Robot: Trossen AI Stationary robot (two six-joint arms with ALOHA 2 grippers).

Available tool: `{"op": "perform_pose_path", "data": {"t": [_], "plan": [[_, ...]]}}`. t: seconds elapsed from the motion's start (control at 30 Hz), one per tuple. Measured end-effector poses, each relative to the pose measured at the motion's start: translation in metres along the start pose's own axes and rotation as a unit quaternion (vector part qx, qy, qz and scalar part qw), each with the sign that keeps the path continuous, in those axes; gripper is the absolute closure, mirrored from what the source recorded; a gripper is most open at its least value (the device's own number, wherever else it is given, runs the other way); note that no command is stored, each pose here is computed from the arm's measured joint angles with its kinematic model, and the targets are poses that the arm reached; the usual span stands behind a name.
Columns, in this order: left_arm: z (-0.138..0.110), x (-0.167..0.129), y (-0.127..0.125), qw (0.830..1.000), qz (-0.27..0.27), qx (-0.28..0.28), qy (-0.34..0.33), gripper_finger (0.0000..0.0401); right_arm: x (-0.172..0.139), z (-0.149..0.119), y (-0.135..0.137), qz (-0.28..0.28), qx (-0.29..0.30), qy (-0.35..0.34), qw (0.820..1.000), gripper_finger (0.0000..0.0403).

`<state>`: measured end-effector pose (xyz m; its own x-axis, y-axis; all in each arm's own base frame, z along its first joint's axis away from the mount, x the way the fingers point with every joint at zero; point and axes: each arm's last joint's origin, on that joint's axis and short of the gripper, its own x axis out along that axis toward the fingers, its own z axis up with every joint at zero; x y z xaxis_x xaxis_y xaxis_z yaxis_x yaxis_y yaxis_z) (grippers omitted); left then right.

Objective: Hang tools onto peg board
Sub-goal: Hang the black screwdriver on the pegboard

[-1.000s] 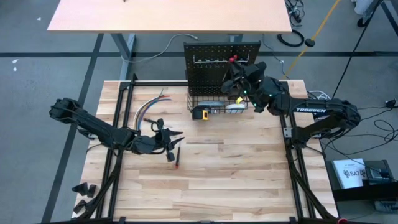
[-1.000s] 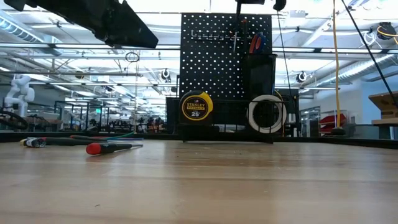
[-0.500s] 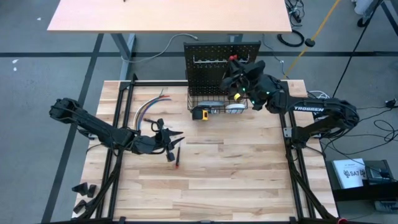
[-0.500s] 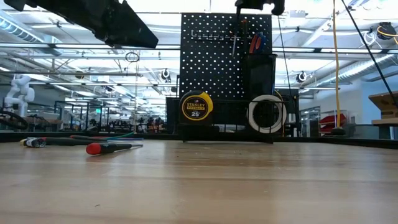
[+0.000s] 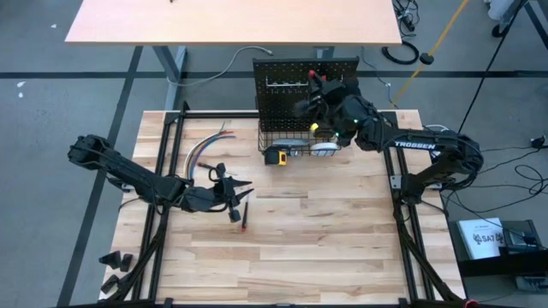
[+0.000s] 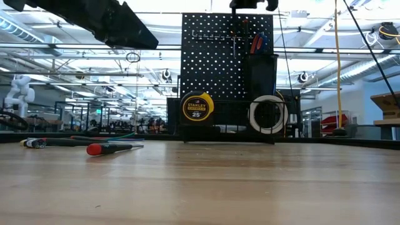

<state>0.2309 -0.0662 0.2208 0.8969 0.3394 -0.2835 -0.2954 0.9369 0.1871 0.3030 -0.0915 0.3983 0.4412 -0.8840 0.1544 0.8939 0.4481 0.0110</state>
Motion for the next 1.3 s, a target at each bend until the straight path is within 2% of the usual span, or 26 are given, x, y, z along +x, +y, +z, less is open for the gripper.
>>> {"op": "perform_pose_path", "data": {"t": [0.17,0.3,0.63,0.7,0.87,1.0,1.13,1.3], "plan": [[0.0,0.0,0.0,1.0,0.0,0.0,0.0,0.0294,0.013,0.005,0.013,-0.021,-0.033,0.028,0.999,0.037],[0.0,0.0,0.0,1.0,0.0,0.001,0.001,0.0294,0.019,-0.003,0.021,-0.047,-0.056,0.047,0.996,0.037],[-0.001,0.0,0.0,1.0,0.001,0.003,0.003,0.0294,0.021,-0.005,0.019,-0.066,-0.074,0.055,0.994,0.037],[-0.001,0.0,0.0,1.0,0.001,0.003,0.003,0.0294,0.02,-0.006,0.019,-0.065,-0.084,0.059,0.993,0.0352],[-0.001,0.0,0.0,1.0,0.001,0.003,0.003,0.0294,0.02,-0.007,0.019,-0.067,-0.091,0.063,0.992,0.0267],[-0.001,0.0,0.0,1.0,0.001,0.002,0.003,0.0294,0.02,-0.007,0.018,-0.068,-0.092,0.064,0.991,0.0214],[-0.001,0.0,0.0,1.0,0.001,0.003,0.003,0.0294,0.02,-0.007,0.019,-0.067,-0.097,0.064,0.991,0.0178],[-0.001,0.0,0.0,1.0,0.001,0.004,0.004,0.0294,0.015,0.001,0.016,-0.064,-0.114,0.06,0.99,0.0156]]}}
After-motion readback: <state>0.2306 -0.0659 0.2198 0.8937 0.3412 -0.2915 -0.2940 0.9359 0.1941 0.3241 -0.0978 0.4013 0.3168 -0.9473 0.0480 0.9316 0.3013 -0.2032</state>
